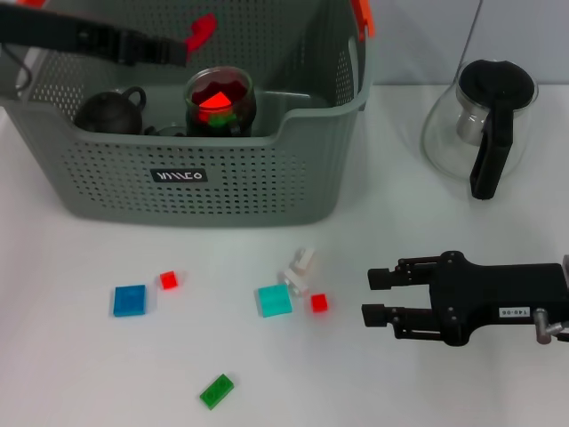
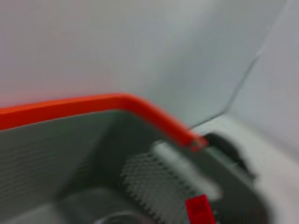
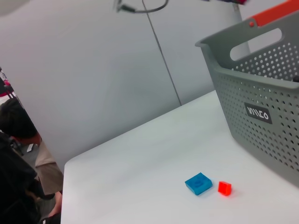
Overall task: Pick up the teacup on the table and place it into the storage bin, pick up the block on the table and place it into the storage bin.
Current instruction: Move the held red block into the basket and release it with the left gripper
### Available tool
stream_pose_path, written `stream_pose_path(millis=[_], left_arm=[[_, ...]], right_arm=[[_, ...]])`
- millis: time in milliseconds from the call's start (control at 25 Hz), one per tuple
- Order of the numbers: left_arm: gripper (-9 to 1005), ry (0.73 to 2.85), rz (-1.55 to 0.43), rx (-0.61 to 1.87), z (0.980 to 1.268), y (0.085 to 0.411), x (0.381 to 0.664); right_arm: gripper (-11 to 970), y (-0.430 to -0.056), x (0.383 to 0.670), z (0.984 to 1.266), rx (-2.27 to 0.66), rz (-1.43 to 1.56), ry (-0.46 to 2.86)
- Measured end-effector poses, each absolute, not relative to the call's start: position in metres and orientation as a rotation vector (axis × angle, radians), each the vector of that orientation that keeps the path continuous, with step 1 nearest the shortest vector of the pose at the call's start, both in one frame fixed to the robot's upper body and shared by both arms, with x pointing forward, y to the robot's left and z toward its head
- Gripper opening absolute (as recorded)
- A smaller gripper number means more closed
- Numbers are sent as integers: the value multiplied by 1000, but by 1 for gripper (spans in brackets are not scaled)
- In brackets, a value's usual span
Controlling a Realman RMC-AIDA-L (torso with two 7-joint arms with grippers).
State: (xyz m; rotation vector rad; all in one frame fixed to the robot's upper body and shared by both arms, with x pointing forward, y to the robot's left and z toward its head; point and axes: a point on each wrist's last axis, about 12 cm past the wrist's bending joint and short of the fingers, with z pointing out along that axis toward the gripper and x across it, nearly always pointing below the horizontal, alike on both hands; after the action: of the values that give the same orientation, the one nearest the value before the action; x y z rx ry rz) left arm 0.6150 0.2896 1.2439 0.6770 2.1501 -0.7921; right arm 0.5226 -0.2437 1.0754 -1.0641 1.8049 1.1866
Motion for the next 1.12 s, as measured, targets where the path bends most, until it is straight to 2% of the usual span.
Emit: stream_pose_path(millis=[280, 480, 920, 1120], left_arm=[[208, 2304, -462, 795, 1242, 239, 647], [208, 2352, -370, 865, 1231, 212, 654], [206, 2345, -353, 783, 1228, 205, 661], [244, 2361, -322, 751, 1224, 207, 664]], right_arm=[[578, -242, 524, 1076, -1067, 1181, 1802], [578, -243, 523, 1075, -1063, 1181, 1806], [578, -244, 522, 1074, -1058, 1181, 1809], [578, -244, 522, 1074, -1057, 1180, 1811]])
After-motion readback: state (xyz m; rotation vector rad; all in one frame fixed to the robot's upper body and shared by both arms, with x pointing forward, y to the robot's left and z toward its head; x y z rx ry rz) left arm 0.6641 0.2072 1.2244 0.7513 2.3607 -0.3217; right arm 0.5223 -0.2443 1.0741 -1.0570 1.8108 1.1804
